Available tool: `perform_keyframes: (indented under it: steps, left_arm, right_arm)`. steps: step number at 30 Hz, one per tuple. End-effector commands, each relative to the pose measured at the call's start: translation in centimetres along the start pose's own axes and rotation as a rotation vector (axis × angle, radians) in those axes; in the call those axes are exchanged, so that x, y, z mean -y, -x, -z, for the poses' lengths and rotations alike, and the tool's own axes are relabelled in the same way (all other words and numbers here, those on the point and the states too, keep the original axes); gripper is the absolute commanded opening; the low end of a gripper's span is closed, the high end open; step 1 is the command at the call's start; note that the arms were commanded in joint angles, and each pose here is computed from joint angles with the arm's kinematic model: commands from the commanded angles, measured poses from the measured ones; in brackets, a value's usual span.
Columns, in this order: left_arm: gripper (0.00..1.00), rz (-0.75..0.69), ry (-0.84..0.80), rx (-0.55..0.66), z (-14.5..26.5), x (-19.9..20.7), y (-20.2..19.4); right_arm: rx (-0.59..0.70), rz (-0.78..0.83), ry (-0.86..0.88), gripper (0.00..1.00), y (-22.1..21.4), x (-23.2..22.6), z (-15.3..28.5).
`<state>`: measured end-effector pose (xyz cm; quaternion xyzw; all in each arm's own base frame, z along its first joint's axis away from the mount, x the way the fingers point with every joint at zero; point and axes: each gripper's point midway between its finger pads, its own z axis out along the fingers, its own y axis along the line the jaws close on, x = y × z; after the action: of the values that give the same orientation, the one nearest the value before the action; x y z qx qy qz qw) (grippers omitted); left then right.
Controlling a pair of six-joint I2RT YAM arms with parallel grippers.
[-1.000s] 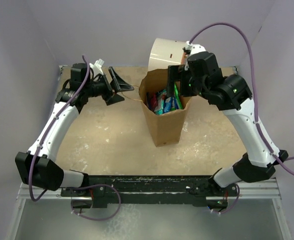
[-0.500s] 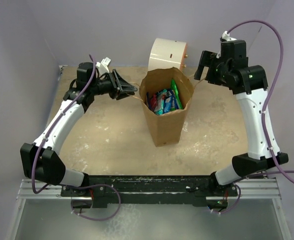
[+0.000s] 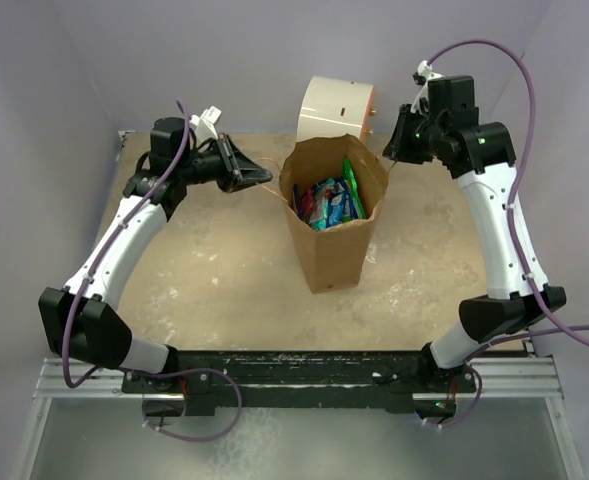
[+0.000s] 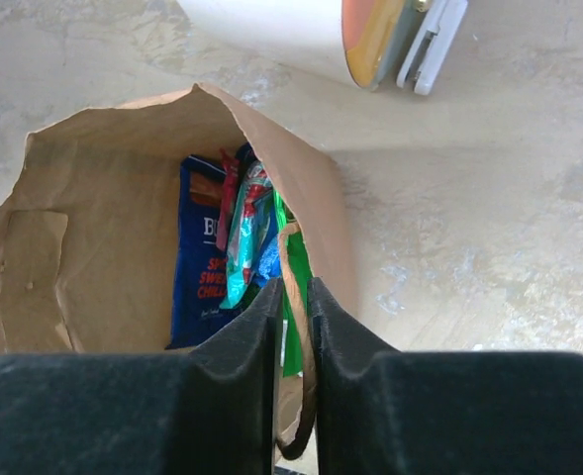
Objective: Take the snacks out of the paper bag
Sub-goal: Adjust the paper bag at the center of the board.
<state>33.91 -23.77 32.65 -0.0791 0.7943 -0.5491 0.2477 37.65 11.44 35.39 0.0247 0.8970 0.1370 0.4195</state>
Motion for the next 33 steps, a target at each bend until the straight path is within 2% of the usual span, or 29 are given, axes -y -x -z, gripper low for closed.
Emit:
perform_keyframes:
  steps: [1, 4, 8, 11, 13, 17, 21, 27, 33]
  left_arm:
    - [0.15, -0.106, -0.065, 0.029, 0.7, 3.0, 1.0]
    - [0.2, -0.094, -0.084, 0.015, 0.4, 3.1, 0.9]
    - [0.25, -0.072, -0.099, -0.001, 0.0, 2.7, 0.6]
    - [0.24, -0.066, -0.114, -0.007, -0.2, 2.8, 0.4]
    - [0.21, -0.074, -0.118, -0.001, -0.1, 3.0, 0.5]
    - [0.0, -0.113, -0.095, 0.04, 0.6, 3.8, 1.2]
    - [0.0, -0.155, -0.021, 0.12, 2.4, 4.5, 3.0]
    - [0.0, -0.105, 0.001, 0.284, 7.8, 4.1, 8.0]
    - [0.0, -0.198, 0.115, 0.41, 12.6, 5.1, 12.1]
  right_arm:
    - [0.061, 0.038, 0.085, 0.14, 1.3, -1.5, 1.6]
    - [0.062, 0.047, 0.115, 0.06, 1.3, -2.0, 1.8]
    - [0.074, 0.061, 0.149, 0.05, 1.6, -2.5, 2.3]
    - [0.072, 0.069, 0.173, 0.04, 1.4, -2.9, 2.5]
    - [0.07, 0.072, 0.188, 0.02, 1.4, -3.2, 2.6]
    - [0.074, 0.097, 0.211, 0.0, 1.4, -3.5, 3.0]
    - [0.096, 0.116, 0.294, 0.0, 1.9, -5.0, 3.8]
    - [0.102, 0.105, 0.462, 0.0, 1.6, -10.0, 4.2]
    - [0.045, 0.063, 0.703, 0.0, -0.3, -19.4, 4.1]
